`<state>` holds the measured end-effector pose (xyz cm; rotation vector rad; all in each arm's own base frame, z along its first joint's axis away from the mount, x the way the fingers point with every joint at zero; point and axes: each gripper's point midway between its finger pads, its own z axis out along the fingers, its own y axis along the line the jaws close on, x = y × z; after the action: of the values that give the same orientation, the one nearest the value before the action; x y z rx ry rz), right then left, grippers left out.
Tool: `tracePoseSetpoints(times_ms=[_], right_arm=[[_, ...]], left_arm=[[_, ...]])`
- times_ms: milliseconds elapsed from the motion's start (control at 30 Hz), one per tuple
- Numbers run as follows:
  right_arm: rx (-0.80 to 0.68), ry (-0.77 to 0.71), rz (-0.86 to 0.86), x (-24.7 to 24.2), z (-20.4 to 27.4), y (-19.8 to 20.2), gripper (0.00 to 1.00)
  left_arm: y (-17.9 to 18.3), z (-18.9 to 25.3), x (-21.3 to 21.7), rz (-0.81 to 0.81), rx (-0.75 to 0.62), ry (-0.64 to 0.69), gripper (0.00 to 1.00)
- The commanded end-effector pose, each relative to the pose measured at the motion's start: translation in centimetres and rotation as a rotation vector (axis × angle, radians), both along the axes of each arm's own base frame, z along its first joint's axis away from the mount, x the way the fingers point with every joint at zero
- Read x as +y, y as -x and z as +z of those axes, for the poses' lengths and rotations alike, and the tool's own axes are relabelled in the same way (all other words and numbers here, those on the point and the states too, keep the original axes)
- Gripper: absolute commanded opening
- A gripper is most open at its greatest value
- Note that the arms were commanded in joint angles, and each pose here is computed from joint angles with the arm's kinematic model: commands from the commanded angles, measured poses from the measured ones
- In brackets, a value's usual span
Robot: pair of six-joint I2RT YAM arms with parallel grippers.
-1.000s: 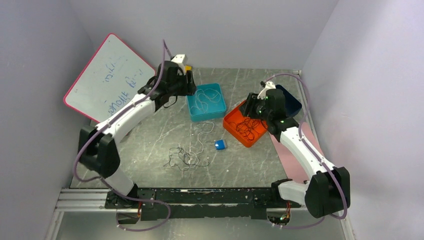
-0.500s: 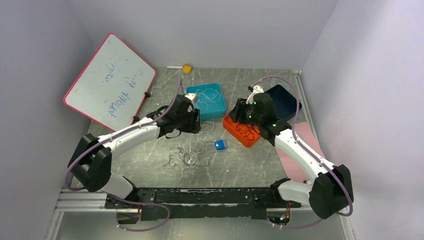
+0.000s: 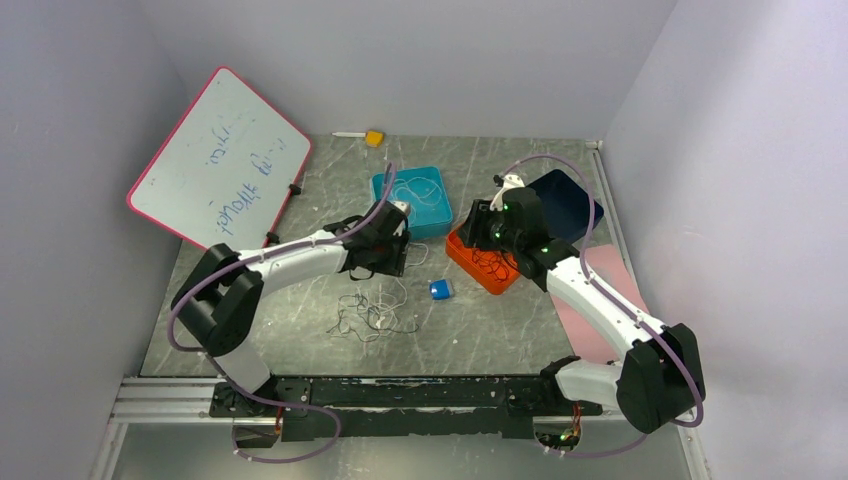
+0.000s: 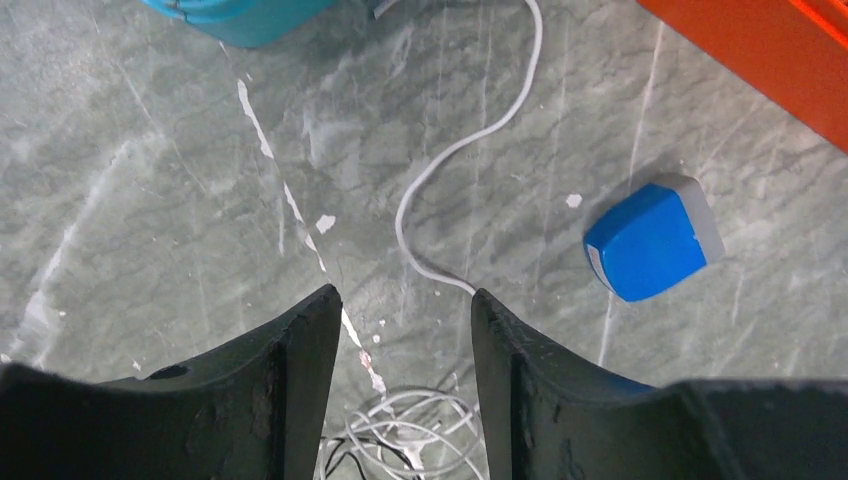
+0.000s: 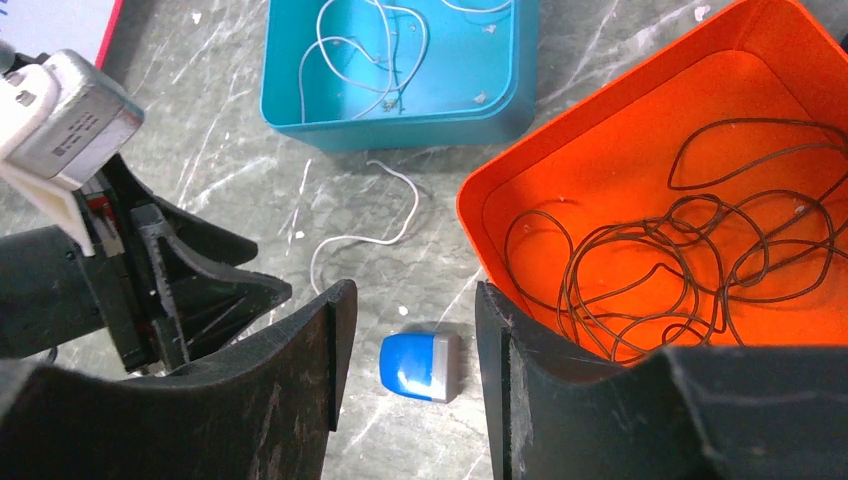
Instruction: Untangle the cables
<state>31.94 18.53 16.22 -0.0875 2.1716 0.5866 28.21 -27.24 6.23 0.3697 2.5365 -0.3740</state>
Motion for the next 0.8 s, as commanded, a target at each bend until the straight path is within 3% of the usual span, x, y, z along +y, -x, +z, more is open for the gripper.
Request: tracePoseSetpoints(times_ms=[0, 467, 767], right_arm=[[0.007, 0.012, -0.002, 0.0, -0.5, 0.2, 0.51], [0.015, 0.012, 0.010, 0.1, -0.7, 0.4, 0.51], [0.019, 0.017, 0.009, -0.1, -1.0, 0.6, 0.51]], left_arm=[[-2.0, 0.6, -0.9, -0.027, -0.076, -0.027, 0.56], [-3.7, -2.3, -2.2, -0.179, -0.104, -0.096, 0.57], [-3.3, -4.3, -2.2, -0.211, -0.063, -0.123, 0.51]])
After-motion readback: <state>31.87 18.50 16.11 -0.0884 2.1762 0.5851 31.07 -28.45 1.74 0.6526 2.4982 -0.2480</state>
